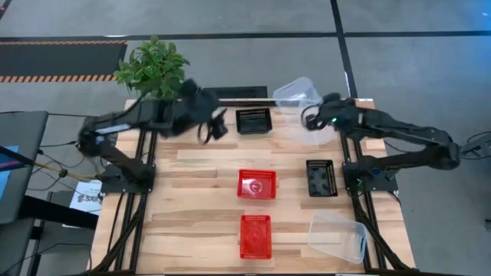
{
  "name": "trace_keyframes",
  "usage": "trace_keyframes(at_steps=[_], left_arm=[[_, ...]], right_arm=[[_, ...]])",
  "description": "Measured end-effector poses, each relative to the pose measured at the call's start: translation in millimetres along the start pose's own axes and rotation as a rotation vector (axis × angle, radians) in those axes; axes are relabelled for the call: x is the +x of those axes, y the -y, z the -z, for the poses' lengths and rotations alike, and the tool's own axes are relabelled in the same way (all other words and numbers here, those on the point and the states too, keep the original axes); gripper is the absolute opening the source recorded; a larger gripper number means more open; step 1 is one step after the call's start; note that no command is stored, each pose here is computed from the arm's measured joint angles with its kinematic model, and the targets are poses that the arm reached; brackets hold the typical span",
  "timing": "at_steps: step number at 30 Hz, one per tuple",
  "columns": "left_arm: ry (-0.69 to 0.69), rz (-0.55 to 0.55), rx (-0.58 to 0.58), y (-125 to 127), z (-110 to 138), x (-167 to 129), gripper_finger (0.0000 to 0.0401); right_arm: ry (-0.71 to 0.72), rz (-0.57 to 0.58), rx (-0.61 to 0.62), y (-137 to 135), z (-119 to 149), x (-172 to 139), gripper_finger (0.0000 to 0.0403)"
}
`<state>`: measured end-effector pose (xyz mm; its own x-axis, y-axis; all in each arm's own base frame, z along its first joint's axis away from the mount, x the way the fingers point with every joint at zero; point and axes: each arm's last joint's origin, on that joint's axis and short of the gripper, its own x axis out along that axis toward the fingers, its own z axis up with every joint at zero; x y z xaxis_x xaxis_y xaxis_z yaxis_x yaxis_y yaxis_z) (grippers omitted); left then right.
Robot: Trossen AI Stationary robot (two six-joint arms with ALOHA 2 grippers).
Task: Stack baskets by color
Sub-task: Stack the bottom left transparent bin on top of the top transparent bin
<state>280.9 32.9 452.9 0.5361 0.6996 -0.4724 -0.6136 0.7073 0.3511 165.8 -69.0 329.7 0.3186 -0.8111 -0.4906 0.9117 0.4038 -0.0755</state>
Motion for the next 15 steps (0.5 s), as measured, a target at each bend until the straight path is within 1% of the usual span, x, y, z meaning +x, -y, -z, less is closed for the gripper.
trace_keyframes(at_steps=[3, 5, 10, 13, 15], left_arm=[[0.074, 0.064, 0.000, 13.2, 31.2, -15.9, 0.0247], [0.138, 0.145, -0.025, 21.4, 53.6, -23.3, 0.0247], [0.317, 0.382, -0.085, 50.8, 113.4, -19.3, 0.0247], [0.433, 0.466, -0.134, 59.8, 136.6, -15.1, 0.0247], [0.462, 0.499, -0.139, 63.9, 148.5, -10.7, 0.0247]], right_arm=[[0.018, 0.038, 0.099, 18.4, -3.0, -6.1, 0.0004], [-0.009, 0.080, 0.144, 29.2, -0.5, -7.1, 0.0004], [-0.102, 0.221, 0.229, 45.9, 7.9, 0.1, 0.0004], [-0.153, 0.256, 0.245, 46.0, 9.5, 9.5, 0.0004], [-0.183, 0.286, 0.239, 43.9, 10.8, 18.4, 0.0004]])
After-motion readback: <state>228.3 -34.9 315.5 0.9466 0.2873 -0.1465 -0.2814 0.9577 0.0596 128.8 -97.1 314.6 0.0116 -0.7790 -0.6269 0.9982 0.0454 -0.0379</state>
